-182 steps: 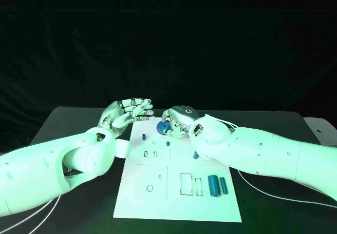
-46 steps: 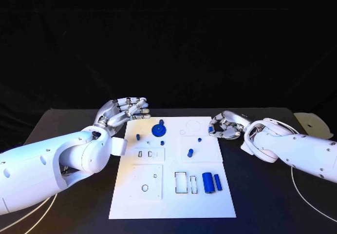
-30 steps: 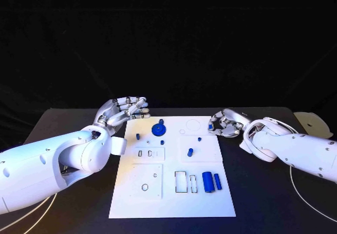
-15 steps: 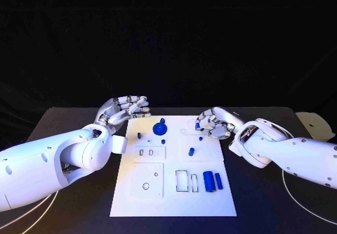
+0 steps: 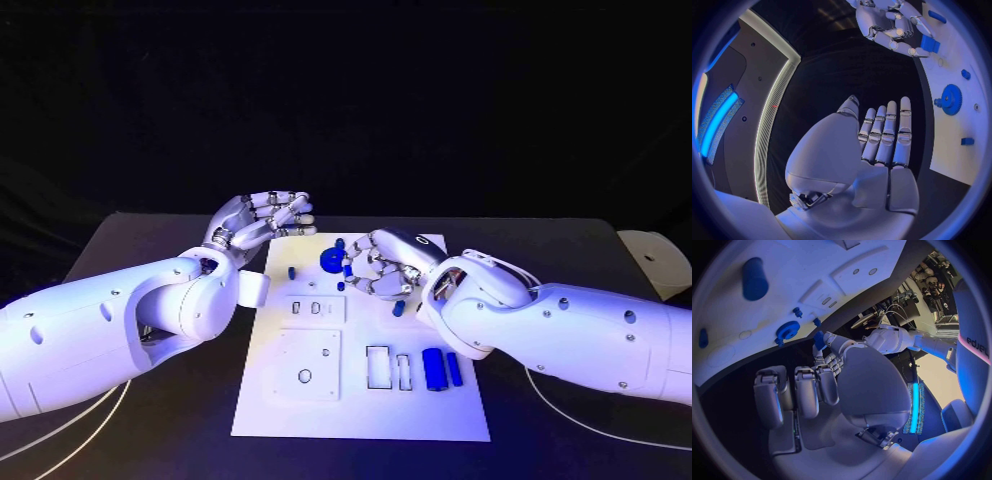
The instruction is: Assemble the parts on the task board
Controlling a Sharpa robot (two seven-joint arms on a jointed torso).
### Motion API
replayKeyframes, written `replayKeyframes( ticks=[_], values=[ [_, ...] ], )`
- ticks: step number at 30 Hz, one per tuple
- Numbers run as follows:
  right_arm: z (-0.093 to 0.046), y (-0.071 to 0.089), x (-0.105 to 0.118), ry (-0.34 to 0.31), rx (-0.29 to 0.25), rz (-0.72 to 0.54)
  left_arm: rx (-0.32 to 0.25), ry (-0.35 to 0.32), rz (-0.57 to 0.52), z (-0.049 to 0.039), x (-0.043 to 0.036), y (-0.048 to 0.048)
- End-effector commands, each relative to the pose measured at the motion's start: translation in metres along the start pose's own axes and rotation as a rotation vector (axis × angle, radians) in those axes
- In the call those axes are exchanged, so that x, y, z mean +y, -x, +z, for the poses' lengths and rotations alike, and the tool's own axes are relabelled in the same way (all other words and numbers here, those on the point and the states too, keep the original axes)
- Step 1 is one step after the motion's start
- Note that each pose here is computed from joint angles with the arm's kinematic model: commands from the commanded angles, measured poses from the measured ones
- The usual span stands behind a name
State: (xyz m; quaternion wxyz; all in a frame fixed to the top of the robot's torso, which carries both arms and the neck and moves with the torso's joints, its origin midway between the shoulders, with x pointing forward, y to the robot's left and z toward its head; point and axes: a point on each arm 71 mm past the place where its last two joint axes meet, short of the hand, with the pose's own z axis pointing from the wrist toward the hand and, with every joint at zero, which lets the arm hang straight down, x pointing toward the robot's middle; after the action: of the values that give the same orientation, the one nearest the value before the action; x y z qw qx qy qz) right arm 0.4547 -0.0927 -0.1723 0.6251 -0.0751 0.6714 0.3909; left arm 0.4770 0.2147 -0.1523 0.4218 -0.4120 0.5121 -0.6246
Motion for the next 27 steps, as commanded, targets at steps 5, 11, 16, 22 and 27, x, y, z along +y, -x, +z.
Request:
replayKeyframes(
  ticks=[5, 11, 16, 22, 27],
  values=[
    [0.008, -0.027, 0.006, -0.034, 0.056, -0.103, 0.018, -0.009, -0.011, 0.0009, -0.0011, -0.0026],
    [0.013, -0.042, 0.009, -0.040, 0.074, -0.116, 0.017, -0.009, -0.010, 0.0011, -0.0010, -0.0028],
    [0.016, -0.050, 0.015, -0.027, 0.086, -0.122, 0.015, -0.010, -0.009, 0.0014, -0.0009, -0.0028],
    [0.017, -0.055, 0.021, -0.014, 0.096, -0.124, 0.016, -0.009, -0.010, 0.0019, -0.0006, -0.0032],
    [0.018, -0.056, 0.020, -0.018, 0.100, -0.129, 0.016, -0.009, -0.010, 0.0021, -0.0004, -0.0033]
  ],
)
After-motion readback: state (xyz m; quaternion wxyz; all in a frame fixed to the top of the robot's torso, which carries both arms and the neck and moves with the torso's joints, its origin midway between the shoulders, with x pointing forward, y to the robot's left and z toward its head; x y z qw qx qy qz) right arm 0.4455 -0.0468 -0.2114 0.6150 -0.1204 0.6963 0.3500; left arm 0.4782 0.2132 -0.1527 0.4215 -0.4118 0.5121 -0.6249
